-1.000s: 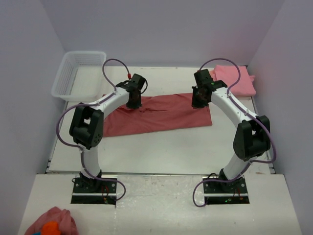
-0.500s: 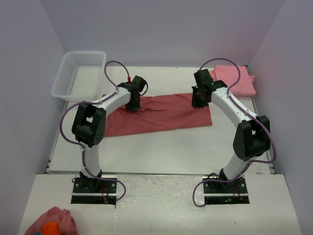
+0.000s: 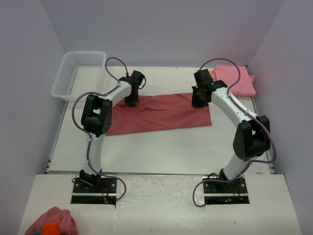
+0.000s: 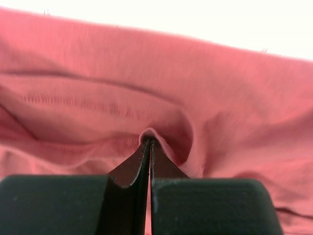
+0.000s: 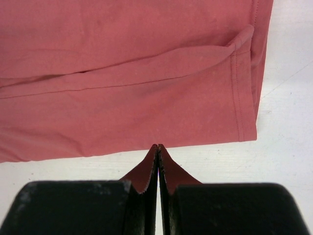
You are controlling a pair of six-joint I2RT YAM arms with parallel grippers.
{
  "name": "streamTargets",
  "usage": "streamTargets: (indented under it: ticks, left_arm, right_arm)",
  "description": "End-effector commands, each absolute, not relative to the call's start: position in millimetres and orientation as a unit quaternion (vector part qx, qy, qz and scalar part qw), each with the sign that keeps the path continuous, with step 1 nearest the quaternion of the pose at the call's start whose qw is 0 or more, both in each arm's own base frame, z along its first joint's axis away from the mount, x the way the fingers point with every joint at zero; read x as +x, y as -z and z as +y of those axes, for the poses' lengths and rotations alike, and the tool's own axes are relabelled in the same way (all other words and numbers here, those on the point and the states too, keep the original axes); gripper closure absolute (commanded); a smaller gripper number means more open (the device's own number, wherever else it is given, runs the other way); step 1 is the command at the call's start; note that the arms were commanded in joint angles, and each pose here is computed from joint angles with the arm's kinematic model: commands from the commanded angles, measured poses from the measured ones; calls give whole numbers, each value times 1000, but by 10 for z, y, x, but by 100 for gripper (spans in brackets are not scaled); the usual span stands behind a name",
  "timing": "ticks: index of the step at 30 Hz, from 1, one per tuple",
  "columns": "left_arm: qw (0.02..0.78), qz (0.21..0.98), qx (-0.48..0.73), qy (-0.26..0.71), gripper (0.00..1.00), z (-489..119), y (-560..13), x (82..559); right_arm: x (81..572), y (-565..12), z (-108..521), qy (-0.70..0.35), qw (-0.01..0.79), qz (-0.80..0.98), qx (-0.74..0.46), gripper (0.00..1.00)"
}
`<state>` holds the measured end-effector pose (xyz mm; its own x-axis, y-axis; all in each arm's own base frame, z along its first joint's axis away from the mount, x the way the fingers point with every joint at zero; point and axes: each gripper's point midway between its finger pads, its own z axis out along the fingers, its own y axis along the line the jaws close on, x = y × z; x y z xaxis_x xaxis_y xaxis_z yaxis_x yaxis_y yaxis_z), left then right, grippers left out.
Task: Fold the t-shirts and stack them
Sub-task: Fold the other side of the tshirt into a rectangle
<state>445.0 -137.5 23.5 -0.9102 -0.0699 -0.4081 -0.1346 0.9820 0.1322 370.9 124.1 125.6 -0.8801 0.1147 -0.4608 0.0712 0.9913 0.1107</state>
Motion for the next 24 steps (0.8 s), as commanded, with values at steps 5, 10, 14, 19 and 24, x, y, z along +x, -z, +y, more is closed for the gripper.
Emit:
streamTargets:
  ticks: [5, 10, 14, 19, 24]
  left_arm:
    - [278, 959, -9, -48, 100, -1547, -487, 4930]
    - [279, 960, 3, -40, 100, -1613, -384, 5020]
    - [294, 955, 1, -41, 100, -1596, -387, 5042]
    - [359, 927, -56, -91, 100, -1352, -925, 4932]
    - [408, 902, -75, -121, 100, -1174, -1526, 4644]
  right_arm:
    - [3820, -1368, 1291, -55, 265, 962, 42, 100]
    - [3844, -1364, 1323, -59, 262, 963, 40, 100]
    - [3850, -1333, 1310, -55, 258, 964, 38, 100]
    - [3860, -1351, 1274, -44, 263, 963, 36, 100]
    - [3910, -1334, 1281, -42, 268, 962, 25, 98]
